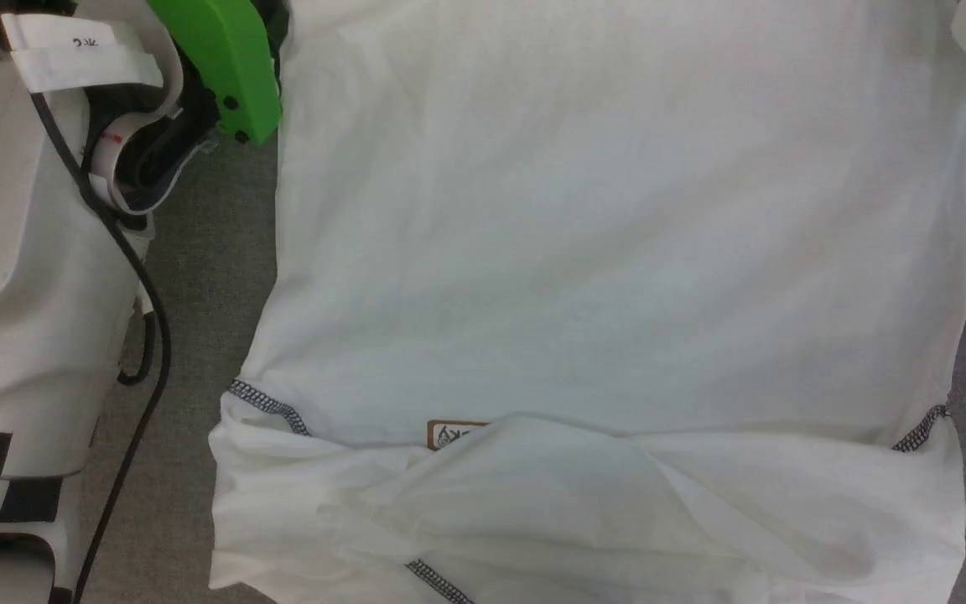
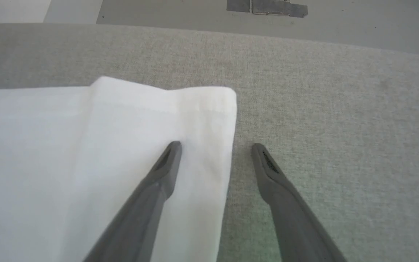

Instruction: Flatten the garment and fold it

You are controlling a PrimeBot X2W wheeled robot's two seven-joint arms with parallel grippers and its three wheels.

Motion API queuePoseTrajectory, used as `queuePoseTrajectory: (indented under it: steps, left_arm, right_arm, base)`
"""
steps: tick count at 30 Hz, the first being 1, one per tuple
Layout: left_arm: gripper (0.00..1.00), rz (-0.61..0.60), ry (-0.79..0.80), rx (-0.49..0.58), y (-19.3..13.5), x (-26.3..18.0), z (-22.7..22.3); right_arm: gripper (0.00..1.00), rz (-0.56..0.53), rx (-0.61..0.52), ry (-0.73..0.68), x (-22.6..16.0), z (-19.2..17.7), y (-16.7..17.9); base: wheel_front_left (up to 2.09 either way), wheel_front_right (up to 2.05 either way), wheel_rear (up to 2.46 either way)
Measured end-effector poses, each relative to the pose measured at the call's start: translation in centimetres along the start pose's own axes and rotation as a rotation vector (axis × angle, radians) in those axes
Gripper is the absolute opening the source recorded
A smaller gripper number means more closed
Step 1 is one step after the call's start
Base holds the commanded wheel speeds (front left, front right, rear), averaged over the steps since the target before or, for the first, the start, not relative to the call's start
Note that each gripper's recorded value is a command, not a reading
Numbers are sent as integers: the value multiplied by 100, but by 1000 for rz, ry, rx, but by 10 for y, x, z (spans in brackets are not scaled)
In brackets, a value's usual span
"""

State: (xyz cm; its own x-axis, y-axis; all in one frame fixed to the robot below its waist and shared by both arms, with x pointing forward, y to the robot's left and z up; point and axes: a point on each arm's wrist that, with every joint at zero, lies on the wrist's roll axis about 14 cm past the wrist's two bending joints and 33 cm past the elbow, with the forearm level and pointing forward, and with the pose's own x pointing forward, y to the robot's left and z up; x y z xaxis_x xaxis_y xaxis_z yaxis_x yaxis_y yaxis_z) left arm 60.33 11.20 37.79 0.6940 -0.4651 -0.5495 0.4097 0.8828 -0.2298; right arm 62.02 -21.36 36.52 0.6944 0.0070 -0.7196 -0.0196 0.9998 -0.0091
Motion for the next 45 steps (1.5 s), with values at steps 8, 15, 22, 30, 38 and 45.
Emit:
queuePoseTrajectory:
  steps: [8, 15, 22, 30, 38, 45]
  left_arm:
    - [0, 0, 2, -8, 3, 1, -2]
    - [0, 6, -69, -9, 3, -3, 12]
    - [0, 43, -285, 14, 9, -26, 59]
    - [0, 75, -475, 43, 5, -69, 98]
    - [0, 55, -579, 51, -20, -123, 105]
    - [0, 47, -619, 38, -37, -178, 87]
  right_arm:
    - [0, -3, 3, -18, 11, 5, 1]
    - [0, -16, 6, -93, 6, 18, -6]
    - [0, 13, 15, -234, -18, 49, -7]
    - [0, 23, 14, -343, -61, 67, -19]
    - [0, 91, 36, -438, -112, 66, -9]
    - [0, 146, 60, -495, -160, 53, 2]
  base:
    - [0, 0, 0]
    - [0, 0, 0]
    - [0, 0, 0]
    - [0, 0, 0]
    - [0, 0, 0]
    - [0, 0, 0]
